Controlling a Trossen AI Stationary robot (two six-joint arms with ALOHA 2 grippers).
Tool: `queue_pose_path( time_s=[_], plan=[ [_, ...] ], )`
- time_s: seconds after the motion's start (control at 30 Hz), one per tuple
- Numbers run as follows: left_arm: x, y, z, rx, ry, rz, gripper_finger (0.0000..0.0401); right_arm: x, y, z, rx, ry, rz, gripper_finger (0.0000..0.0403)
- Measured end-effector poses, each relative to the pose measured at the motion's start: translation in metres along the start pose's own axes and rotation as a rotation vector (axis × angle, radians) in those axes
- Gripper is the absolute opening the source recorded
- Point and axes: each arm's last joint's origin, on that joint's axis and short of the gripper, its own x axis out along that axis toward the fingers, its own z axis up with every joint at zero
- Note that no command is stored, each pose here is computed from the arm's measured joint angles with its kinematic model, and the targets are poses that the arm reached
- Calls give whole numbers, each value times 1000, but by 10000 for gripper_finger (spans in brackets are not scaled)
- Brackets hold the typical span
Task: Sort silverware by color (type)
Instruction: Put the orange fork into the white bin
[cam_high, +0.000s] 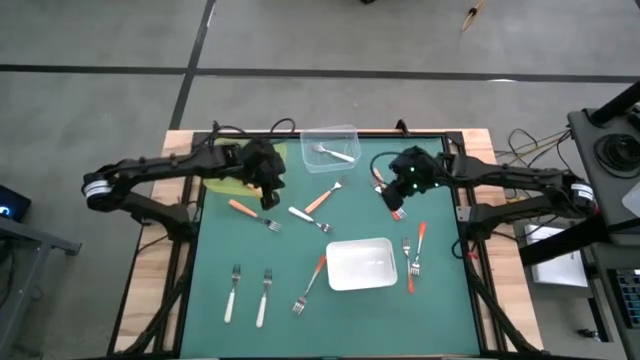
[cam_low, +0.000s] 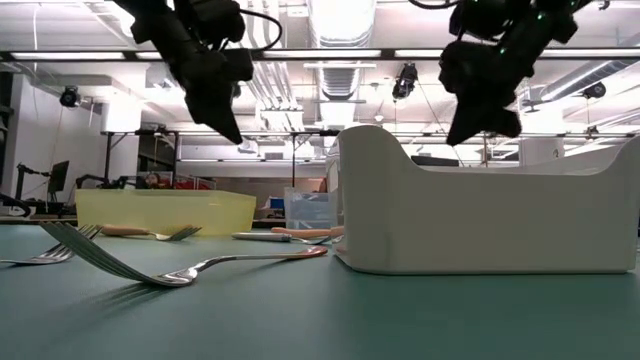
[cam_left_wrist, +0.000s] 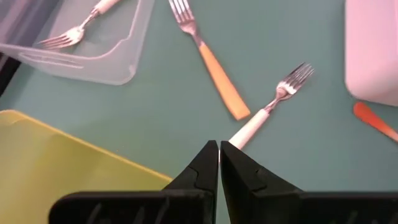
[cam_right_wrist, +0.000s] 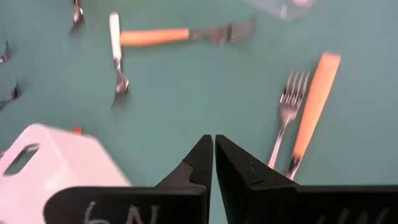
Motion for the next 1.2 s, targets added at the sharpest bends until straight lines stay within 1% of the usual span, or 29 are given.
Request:
queue_pose_path(
  time_s=[0.17,0.33,0.5,0.57,0.73,0.87,0.93,1.07,1.2],
  plan=[
    [5,-10,-7,11,9,-23,0,-8,10,-14,107,144,-49,11],
    [5,-20,-7,-11,9,-46,0,-11,16,-33,214,268,-119,11],
    [6,-39,-8,-4,5,-46,0,-15,24,-55,286,390,-195,11],
    [7,-49,-9,5,1,-38,0,-16,30,-63,300,411,-202,11],
    [9,-78,-17,39,-21,-58,0,-15,43,-82,340,442,-220,11],
    [12,-98,-30,50,-51,-54,0,-13,51,-104,356,467,-259,11],
    [14,-107,-38,45,-64,-73,0,-10,53,-116,367,486,-289,11],
    [15,-120,-49,42,-110,-127,0,-1,60,-134,377,504,-312,11],
    [11,-125,-53,47,-149,-120,0,10,68,-144,364,479,-322,11]
  ],
)
